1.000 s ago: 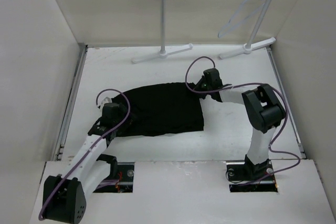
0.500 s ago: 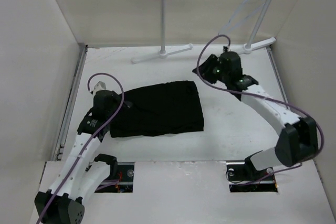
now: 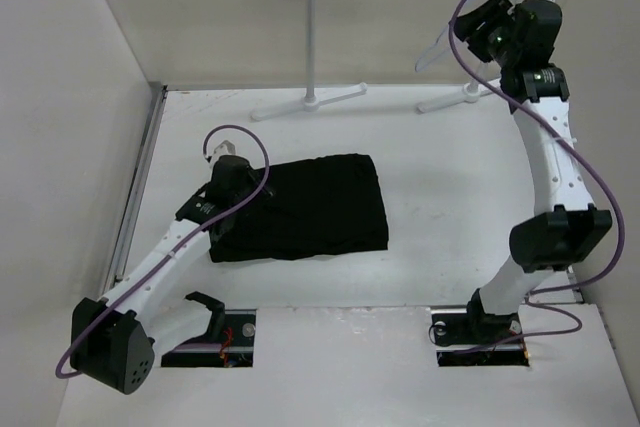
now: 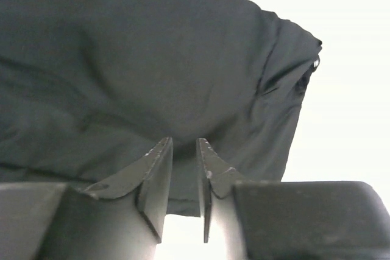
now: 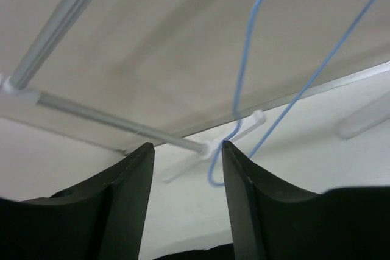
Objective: Place the trousers on the hanger
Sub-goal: Pick up the hanger from the clothesline.
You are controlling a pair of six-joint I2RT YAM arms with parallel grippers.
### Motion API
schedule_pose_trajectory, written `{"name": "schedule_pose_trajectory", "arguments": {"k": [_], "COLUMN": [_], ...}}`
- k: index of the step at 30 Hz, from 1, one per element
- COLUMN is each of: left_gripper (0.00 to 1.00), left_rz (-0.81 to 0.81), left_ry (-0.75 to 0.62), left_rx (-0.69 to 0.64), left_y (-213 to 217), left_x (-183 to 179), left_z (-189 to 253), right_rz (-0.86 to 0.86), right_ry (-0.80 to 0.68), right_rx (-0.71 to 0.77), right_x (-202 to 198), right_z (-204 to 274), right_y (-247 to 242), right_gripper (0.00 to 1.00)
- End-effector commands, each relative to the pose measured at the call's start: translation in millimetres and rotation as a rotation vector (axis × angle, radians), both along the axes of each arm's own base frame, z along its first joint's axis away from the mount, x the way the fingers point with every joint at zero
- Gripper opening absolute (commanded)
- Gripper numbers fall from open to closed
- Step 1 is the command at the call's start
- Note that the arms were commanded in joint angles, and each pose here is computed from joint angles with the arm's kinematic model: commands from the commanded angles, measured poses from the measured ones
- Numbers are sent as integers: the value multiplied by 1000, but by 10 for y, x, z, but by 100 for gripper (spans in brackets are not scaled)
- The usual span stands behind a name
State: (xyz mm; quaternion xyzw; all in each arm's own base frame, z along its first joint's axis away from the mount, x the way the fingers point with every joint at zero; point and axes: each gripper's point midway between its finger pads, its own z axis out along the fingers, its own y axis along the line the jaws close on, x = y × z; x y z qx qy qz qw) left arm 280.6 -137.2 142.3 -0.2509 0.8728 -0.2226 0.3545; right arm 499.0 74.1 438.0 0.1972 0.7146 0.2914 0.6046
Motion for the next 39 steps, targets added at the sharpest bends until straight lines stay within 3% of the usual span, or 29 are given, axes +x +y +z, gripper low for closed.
{"name": "schedule_pose_trajectory", "arguments": {"k": [1, 4, 9, 22, 26, 27, 29, 32, 39], "left_gripper": [24, 28, 29, 29, 29, 29, 29, 29, 30], "left_rz": [6, 12, 11, 19, 29, 30, 33, 38, 41], "left_ry": [-83, -70, -49, -23, -25, -22, -23, -22, -38], "left_rx": [-20, -22, -18, -21, -27, -27, -27, -29, -37], "left_y": [-46, -19, -14, -5, 15, 19, 29, 38, 22], "left_x": [147, 144, 162, 101, 74, 63, 53, 48, 93], "left_z": [244, 195, 134, -3, 0, -10, -6, -8, 50], "right_rz": [-32, 2, 109, 182, 210, 218, 227, 236, 254], "right_ry": [54, 77, 53, 50, 53, 53, 37, -20, -176], "right_rx": [-42, -69, -77, -53, -55, -56, -61, -79, -187], "right_x": [128, 317, 509, 750, 809, 807, 798, 761, 534], "right_z": [-47, -96, -131, -463, -571, -576, -542, -381, 135], "right_y": [-215, -226, -43, 127, 175, 199, 231, 273, 289], "right_gripper": [58, 65, 64, 40, 38, 32, 21, 14, 7]}}
